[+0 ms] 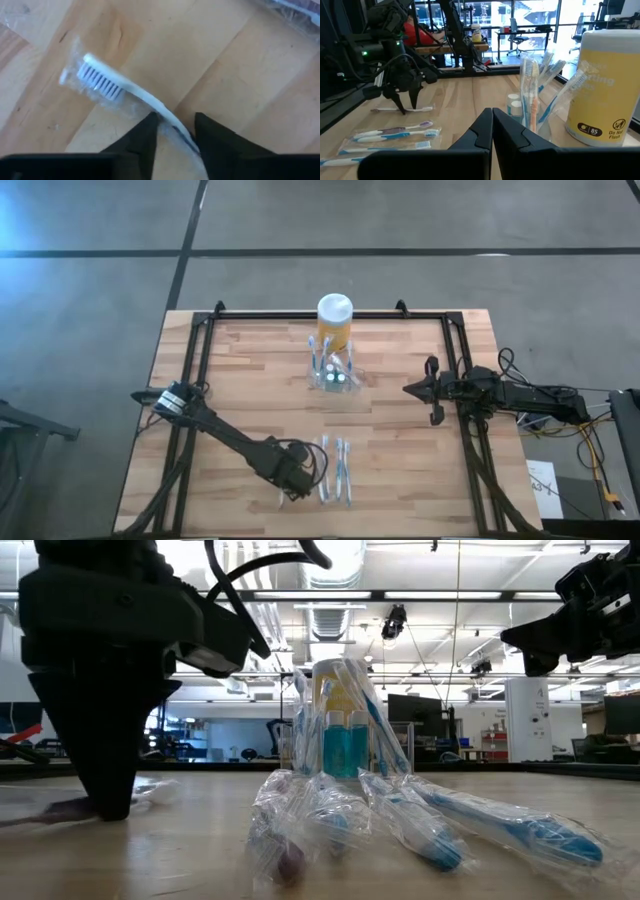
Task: Pick & Place toothbrushing station
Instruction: Put the violet toothbrush into the transparent organizer
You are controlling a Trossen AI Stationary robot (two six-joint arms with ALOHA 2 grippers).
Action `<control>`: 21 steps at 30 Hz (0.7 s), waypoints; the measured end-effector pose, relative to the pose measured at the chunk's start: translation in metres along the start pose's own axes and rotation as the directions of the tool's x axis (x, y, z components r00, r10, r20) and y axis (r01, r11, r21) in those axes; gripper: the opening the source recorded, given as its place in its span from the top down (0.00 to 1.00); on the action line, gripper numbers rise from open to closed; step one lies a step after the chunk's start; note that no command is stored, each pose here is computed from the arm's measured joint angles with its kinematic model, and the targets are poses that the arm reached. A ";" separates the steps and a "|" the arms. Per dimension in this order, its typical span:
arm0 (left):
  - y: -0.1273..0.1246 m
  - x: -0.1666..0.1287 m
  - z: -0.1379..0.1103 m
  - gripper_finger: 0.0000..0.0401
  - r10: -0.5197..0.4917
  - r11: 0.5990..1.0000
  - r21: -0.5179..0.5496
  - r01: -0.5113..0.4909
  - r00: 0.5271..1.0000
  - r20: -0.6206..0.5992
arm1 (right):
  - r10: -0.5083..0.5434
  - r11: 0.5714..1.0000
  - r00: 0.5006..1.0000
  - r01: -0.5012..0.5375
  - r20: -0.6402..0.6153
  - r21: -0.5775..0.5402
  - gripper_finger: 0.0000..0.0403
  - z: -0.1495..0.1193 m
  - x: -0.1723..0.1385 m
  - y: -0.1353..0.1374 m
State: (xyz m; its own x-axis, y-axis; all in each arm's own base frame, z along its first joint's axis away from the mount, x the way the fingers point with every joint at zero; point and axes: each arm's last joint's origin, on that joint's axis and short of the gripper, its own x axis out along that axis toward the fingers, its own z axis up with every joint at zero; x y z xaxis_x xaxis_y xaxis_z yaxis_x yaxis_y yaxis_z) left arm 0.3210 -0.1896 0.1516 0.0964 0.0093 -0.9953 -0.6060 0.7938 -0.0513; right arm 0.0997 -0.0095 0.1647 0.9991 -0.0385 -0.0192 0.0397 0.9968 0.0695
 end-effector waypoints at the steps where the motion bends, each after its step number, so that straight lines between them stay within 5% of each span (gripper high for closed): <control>1: 0.000 0.000 0.000 0.70 0.000 1.000 0.000 0.000 1.000 0.000 | 0.000 1.000 1.000 0.000 0.000 0.000 0.98 0.000 0.000 0.000; 7: 0.000 0.000 -0.001 0.96 0.004 1.000 0.015 -0.004 1.000 0.002 | 0.000 1.000 1.000 0.000 0.000 0.000 0.98 0.000 0.000 0.000; 13: 0.000 -0.007 -0.001 0.95 0.001 0.995 0.095 -0.006 0.999 0.051 | 0.000 1.000 1.000 0.000 0.000 0.000 0.98 0.000 0.000 0.000; 17: 0.003 -0.037 -0.007 0.98 0.016 0.974 0.212 -0.073 0.965 0.262 | 0.000 1.000 1.000 0.000 0.000 -0.009 0.98 0.000 0.000 0.000; 21: 0.023 -0.096 -0.018 0.98 -0.038 0.972 0.221 -0.082 0.872 0.488 | 0.000 1.000 1.000 0.000 0.000 -0.010 0.98 0.000 0.000 0.000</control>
State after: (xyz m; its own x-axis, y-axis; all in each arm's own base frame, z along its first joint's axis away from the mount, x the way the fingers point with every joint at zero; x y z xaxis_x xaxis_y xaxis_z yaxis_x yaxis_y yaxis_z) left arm 0.2838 -0.1831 0.2446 0.4927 0.2750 -0.8256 -0.4220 0.9053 0.0497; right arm 0.0997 -0.0095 0.1647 0.9991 -0.0381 -0.0196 0.0392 0.9975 0.0593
